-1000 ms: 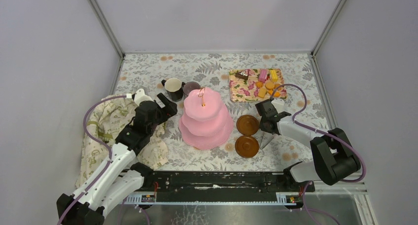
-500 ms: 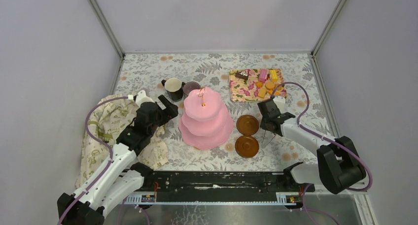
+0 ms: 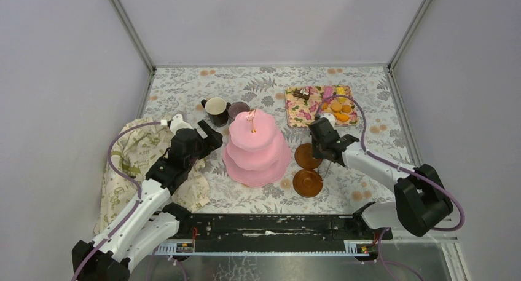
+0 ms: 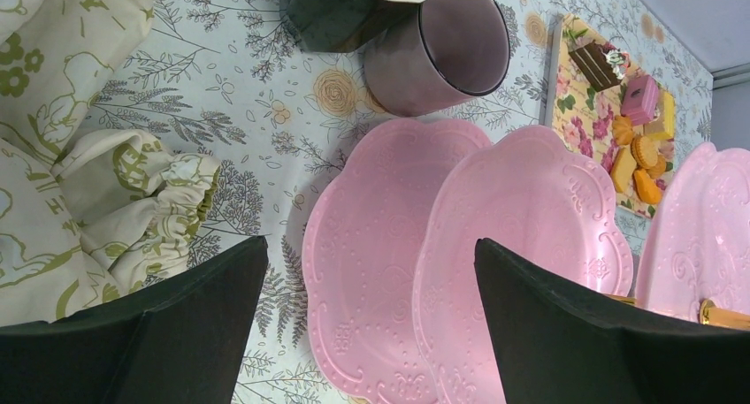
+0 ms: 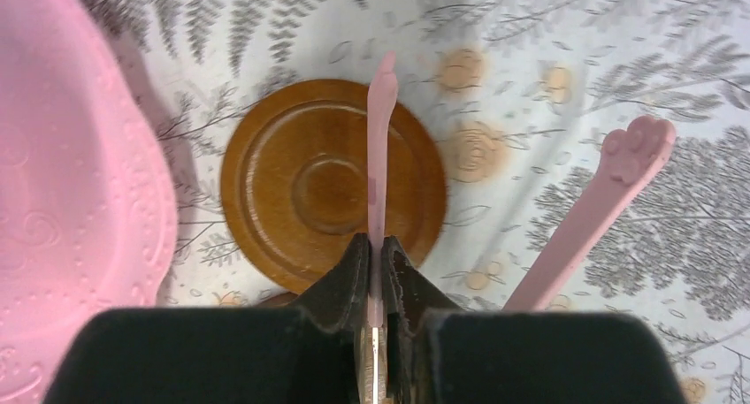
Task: Serve the afternoon tea
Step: Adjust the clamp on the coaster.
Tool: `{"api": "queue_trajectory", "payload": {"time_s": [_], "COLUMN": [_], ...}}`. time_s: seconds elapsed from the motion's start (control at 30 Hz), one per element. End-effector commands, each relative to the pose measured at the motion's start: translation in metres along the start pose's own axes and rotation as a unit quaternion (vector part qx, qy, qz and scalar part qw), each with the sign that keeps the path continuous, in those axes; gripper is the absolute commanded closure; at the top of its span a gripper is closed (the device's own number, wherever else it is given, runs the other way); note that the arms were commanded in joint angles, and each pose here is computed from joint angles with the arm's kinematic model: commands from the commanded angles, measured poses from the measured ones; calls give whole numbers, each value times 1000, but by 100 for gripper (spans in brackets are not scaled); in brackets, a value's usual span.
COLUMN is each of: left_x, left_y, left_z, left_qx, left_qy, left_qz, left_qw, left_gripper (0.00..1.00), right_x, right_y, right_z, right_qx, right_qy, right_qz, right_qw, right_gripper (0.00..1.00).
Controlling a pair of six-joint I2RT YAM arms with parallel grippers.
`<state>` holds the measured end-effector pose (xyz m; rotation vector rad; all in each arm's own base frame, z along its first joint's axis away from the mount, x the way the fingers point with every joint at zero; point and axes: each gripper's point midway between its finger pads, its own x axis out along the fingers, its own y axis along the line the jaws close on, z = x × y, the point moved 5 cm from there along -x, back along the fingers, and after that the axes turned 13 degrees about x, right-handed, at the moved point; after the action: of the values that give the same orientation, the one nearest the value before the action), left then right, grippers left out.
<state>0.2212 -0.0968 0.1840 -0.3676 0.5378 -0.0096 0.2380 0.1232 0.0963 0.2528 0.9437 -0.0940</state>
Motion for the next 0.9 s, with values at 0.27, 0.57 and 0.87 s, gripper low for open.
{"api": "queue_trajectory", "payload": {"time_s": [0.27, 0.57, 0.87], "left_x": [0, -1, -1], "left_y": [-2, -2, -1], "left_z": [-4, -3, -4], "left_qx": [-2, -2, -4], "left_qy": [3, 0, 2], "left_qz": [-11, -12, -11], "left_qw": [1000, 1000, 1000], "left_gripper": [7, 7, 7], "right_x": [14, 25, 22], "right_y": [43, 49, 55], "right_z": [-12, -9, 4], "right_qx": [-66, -123, -161], "right_qy": [34, 17, -7], "right_qz": [47, 39, 52], "right_qw": [996, 992, 985], "right_gripper": [100, 100, 100]}}
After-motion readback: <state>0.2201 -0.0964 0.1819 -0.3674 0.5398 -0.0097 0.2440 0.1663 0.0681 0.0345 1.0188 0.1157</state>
